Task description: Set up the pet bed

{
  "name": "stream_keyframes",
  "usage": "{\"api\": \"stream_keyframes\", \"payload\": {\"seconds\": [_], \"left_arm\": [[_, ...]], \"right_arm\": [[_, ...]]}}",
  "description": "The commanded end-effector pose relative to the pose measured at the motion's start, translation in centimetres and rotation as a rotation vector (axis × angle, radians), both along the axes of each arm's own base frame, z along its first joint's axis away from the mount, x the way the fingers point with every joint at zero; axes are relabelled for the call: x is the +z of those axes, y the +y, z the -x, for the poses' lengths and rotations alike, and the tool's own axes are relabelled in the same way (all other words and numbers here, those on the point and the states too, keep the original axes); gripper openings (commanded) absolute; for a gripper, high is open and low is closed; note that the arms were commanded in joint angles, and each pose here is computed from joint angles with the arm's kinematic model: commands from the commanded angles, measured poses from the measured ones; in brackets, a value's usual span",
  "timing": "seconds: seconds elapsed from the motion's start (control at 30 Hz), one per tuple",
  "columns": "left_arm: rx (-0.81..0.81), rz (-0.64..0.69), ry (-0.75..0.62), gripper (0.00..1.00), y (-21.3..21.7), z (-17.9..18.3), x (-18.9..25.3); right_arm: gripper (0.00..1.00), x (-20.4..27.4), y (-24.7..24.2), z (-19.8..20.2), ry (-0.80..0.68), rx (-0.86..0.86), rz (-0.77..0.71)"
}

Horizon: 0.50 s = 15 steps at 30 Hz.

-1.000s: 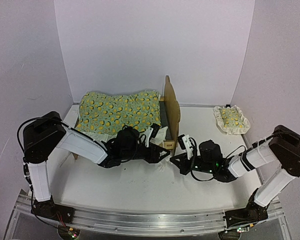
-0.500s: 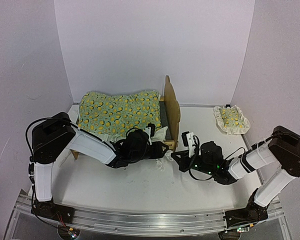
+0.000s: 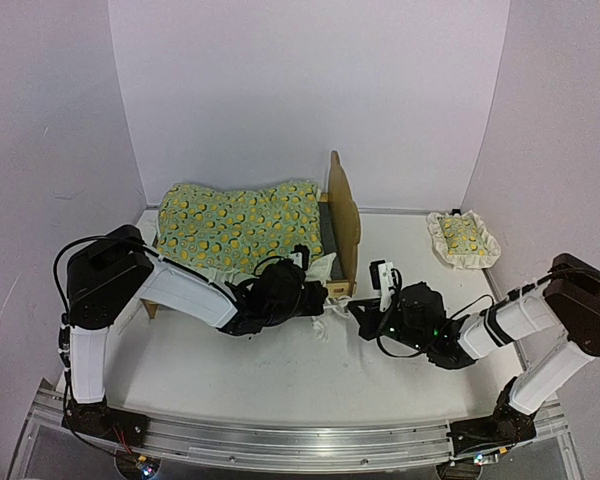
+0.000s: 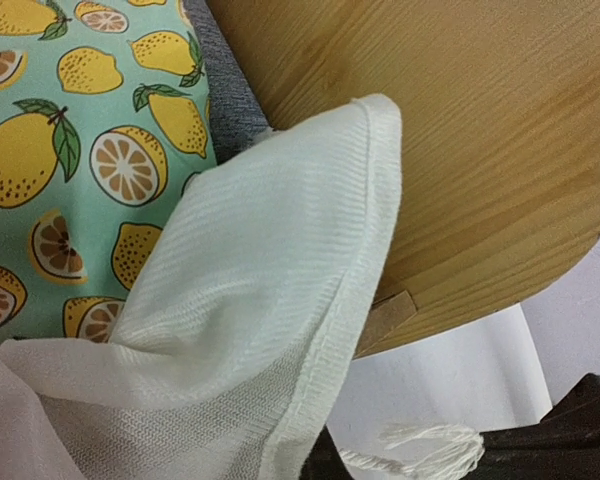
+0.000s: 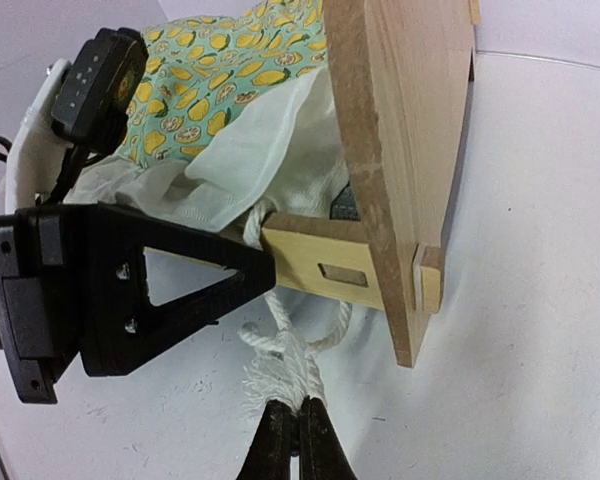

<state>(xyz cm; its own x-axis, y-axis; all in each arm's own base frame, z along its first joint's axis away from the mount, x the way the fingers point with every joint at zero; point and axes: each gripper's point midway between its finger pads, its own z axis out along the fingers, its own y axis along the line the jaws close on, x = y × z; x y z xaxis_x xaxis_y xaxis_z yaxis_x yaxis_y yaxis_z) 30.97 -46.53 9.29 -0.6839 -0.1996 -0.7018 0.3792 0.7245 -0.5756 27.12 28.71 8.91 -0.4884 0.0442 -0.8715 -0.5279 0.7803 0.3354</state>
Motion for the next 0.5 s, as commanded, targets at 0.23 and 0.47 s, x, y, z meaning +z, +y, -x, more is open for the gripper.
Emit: {"api": "stream_keyframes", "payload": {"seconds": [0.23,0.47], "left_arm": [[-0.128,0.051,-0.092,0.0,-0.9,1.2,4.7],[-0.204,0.054,-0.11,0.0,-0.2,2.8,5.3]], "right_arm": [[0.0,1.9,3.7,-3.6,-0.162,0.016,0.034],[0.0,1.2,4.2,-4.7,-0.188,0.001,0.079]]}}
